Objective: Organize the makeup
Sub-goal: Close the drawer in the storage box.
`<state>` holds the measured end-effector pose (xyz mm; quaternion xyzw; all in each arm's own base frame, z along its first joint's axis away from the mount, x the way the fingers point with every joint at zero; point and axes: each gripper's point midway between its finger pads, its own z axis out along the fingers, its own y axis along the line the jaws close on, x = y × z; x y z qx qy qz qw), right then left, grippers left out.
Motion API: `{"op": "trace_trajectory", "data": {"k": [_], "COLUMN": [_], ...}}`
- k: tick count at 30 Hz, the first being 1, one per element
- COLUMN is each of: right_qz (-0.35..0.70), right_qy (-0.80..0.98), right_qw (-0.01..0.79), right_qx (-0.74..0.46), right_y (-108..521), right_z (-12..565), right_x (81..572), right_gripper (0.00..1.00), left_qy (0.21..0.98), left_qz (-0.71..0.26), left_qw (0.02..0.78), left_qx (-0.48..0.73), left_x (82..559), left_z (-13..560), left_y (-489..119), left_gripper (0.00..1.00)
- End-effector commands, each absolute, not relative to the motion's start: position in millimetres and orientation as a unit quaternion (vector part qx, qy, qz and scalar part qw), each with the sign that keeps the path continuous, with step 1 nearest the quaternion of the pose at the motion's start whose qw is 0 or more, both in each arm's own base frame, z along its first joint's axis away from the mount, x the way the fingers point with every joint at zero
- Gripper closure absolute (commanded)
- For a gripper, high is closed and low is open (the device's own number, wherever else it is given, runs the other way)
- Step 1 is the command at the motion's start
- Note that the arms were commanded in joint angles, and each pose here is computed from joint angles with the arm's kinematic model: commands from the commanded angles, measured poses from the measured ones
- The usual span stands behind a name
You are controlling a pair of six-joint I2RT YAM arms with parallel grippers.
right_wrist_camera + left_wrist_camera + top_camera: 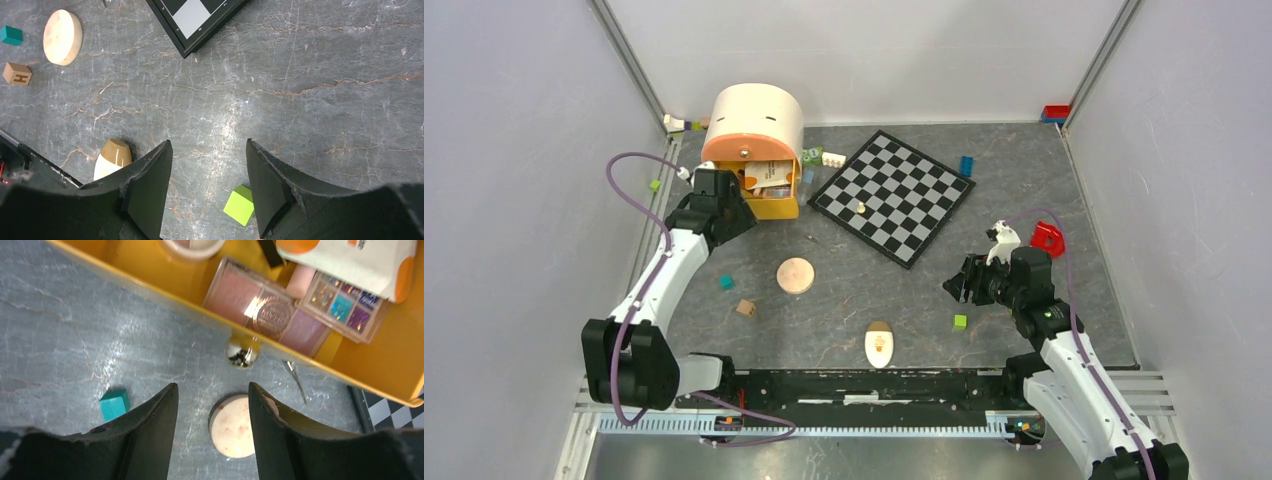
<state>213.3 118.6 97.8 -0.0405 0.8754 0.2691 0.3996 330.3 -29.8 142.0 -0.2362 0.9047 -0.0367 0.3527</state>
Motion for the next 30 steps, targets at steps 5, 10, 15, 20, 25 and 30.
{"op": "trace_trajectory", "data": {"k": [5, 10, 15, 20, 25, 30], "right_qz": [0.278, 0.278, 0.277, 0.276, 0.276, 0.274], "right_qy": [0.871, 0.871, 0.872, 0.872, 0.872, 0.873], "right_qw": [0.4, 0.4, 0.4, 0.4, 0.4, 0.4], "right_qx": [-0.056, -0.058, -0.059, -0.059, -0.06, -0.06], "right_y": [123, 123, 123, 123, 122, 122], "right_z": [97, 98, 97, 97, 97, 96], "right_x": [212, 214, 213, 212, 212, 213], "right_gripper": [0.37, 0.37, 0.37, 0.37, 0.37, 0.37], "left_qy": [0.866, 0.861, 0.857, 0.851, 0.846, 0.845], "left_qz": [-0.066, -0.092, -0.111, -0.142, -0.17, -0.182], "left_qw": [0.452, 0.457, 0.463, 0.472, 0.477, 0.476], "left_qx": [-0.203, -0.203, -0.199, -0.183, -0.168, -0.161], "left_x": [374, 382, 392, 404, 416, 427], "left_z": [178, 175, 176, 187, 194, 196], "left_y": [-21, -24, -29, -41, -51, -56], "left_gripper": [0.48, 0.53, 0.54, 0.54, 0.54, 0.53]}}
